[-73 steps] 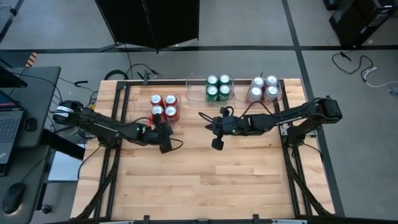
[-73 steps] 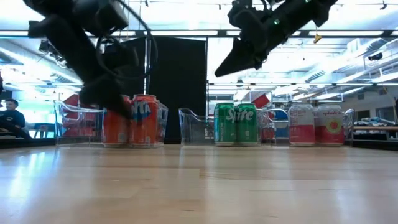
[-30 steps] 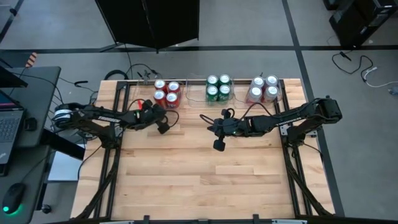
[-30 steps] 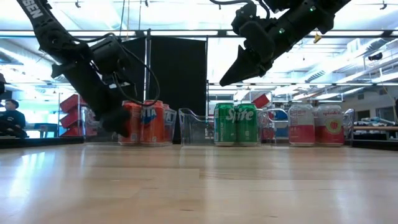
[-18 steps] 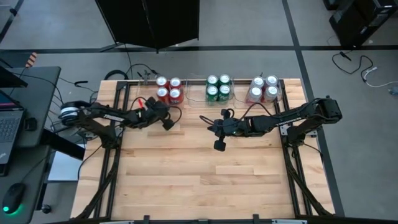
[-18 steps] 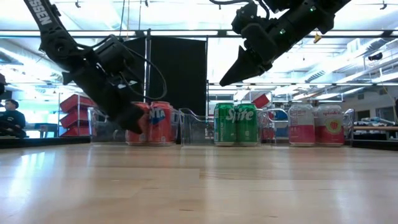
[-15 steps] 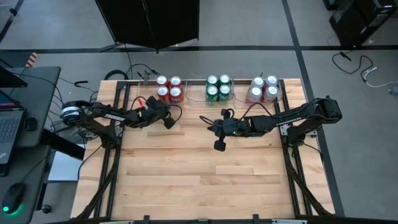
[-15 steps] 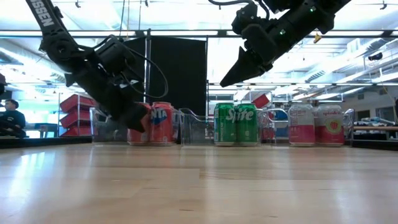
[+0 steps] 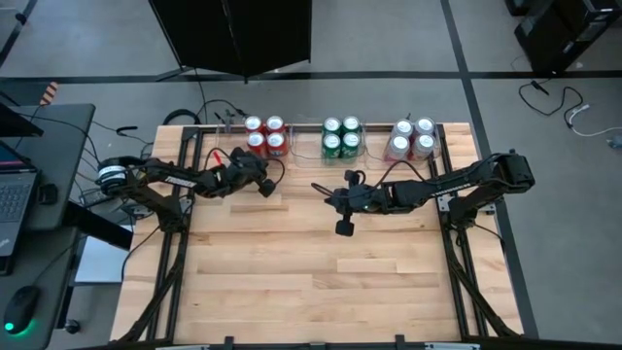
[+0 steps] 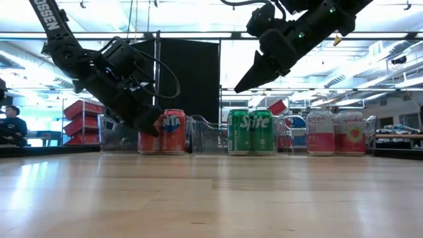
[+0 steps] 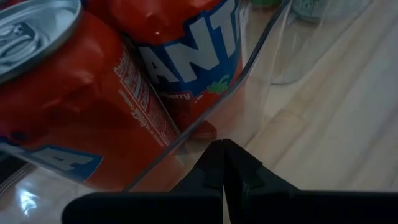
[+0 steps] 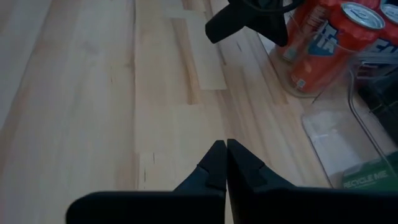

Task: Sort soda cans
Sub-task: Move the bottom transparent bin from the middle to the top left of the table, then return to Home Position

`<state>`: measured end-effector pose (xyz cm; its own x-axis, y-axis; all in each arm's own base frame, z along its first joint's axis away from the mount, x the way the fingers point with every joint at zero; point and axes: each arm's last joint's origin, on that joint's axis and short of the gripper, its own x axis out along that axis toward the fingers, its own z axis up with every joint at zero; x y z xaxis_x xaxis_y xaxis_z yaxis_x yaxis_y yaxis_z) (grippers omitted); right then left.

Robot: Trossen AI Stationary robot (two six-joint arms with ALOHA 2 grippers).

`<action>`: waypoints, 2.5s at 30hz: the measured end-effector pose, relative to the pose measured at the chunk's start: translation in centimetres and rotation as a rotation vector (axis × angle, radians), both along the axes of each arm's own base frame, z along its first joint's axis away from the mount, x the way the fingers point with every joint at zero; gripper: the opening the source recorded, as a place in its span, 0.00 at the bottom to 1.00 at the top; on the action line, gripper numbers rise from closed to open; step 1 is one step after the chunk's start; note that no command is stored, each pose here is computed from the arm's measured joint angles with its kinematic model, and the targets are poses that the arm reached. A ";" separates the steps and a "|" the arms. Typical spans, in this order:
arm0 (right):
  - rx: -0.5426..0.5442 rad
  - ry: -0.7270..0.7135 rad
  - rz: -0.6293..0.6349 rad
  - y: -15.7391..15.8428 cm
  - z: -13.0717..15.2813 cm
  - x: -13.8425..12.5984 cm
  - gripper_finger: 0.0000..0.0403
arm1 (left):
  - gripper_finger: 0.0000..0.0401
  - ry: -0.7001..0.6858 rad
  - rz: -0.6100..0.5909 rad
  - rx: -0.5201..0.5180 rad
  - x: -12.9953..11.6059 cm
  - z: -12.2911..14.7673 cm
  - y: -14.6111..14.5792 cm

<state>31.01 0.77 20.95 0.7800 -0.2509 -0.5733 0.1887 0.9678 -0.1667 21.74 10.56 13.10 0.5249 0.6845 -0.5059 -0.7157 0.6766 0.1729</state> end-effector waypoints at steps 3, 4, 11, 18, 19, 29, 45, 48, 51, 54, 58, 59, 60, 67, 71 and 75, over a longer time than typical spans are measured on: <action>-0.012 0.005 0.004 -0.3 0.0 0.0 0.00 | 0.00 -0.005 -0.004 0.007 0.0 0.1 0.2; -0.011 0.005 0.008 -0.3 0.0 0.0 0.00 | 0.00 -0.005 -0.008 0.007 0.0 0.1 0.2; -0.027 -0.012 0.097 -0.3 0.0 0.1 0.00 | 0.00 -0.052 -0.052 -0.025 0.2 0.4 0.0; 0.013 -0.148 0.205 -1.3 -2.2 -1.5 0.00 | 0.00 -0.219 -0.250 -0.073 1.1 2.2 -1.5; 0.015 -0.170 0.217 -1.5 -2.6 -2.0 0.00 | 0.00 -0.241 -0.273 -0.069 1.3 2.4 -1.7; 0.010 -0.400 0.234 -3.8 -3.8 -8.3 0.00 | 0.00 -0.353 -0.402 -0.014 2.3 3.6 -3.3; -0.017 -0.580 0.123 -3.5 -5.0 -17.1 0.00 | 0.00 -0.438 -0.491 0.021 2.6 4.5 -3.6; -0.009 -0.534 0.065 -3.5 -5.4 -17.5 0.00 | 0.00 -0.464 -0.493 0.035 2.3 4.4 -3.7; -0.015 -0.520 0.038 -3.3 -5.4 -17.7 0.00 | 0.00 -0.557 -0.493 0.067 0.8 3.8 -4.1; -0.022 -0.513 0.024 -3.0 -5.4 -18.0 0.00 | 0.00 -0.663 -0.485 0.086 -1.6 2.9 -4.7; -0.030 -0.527 0.041 -2.8 -5.2 -18.3 0.00 | 0.00 -0.763 -0.479 0.085 -4.9 1.8 -5.6; -0.031 -0.529 0.040 -2.8 -5.1 -18.4 0.00 | 0.00 -0.773 -0.479 0.082 -5.2 1.8 -5.7; -0.033 -0.532 0.040 -2.8 -5.1 -18.4 0.00 | 0.00 -0.777 -0.484 0.075 -5.2 1.9 -5.7; -0.039 -0.534 0.023 -2.8 -5.0 -18.9 0.00 | 0.00 -0.703 -0.503 0.064 -5.5 1.7 -5.8; -0.033 -0.526 0.019 -2.7 -5.1 -19.2 0.00 | 0.00 -0.668 -0.482 0.072 -5.8 1.9 -5.8; -0.033 -0.519 0.017 -2.7 -5.1 -19.6 0.00 | 0.00 -0.648 -0.479 0.088 -6.3 2.3 -5.9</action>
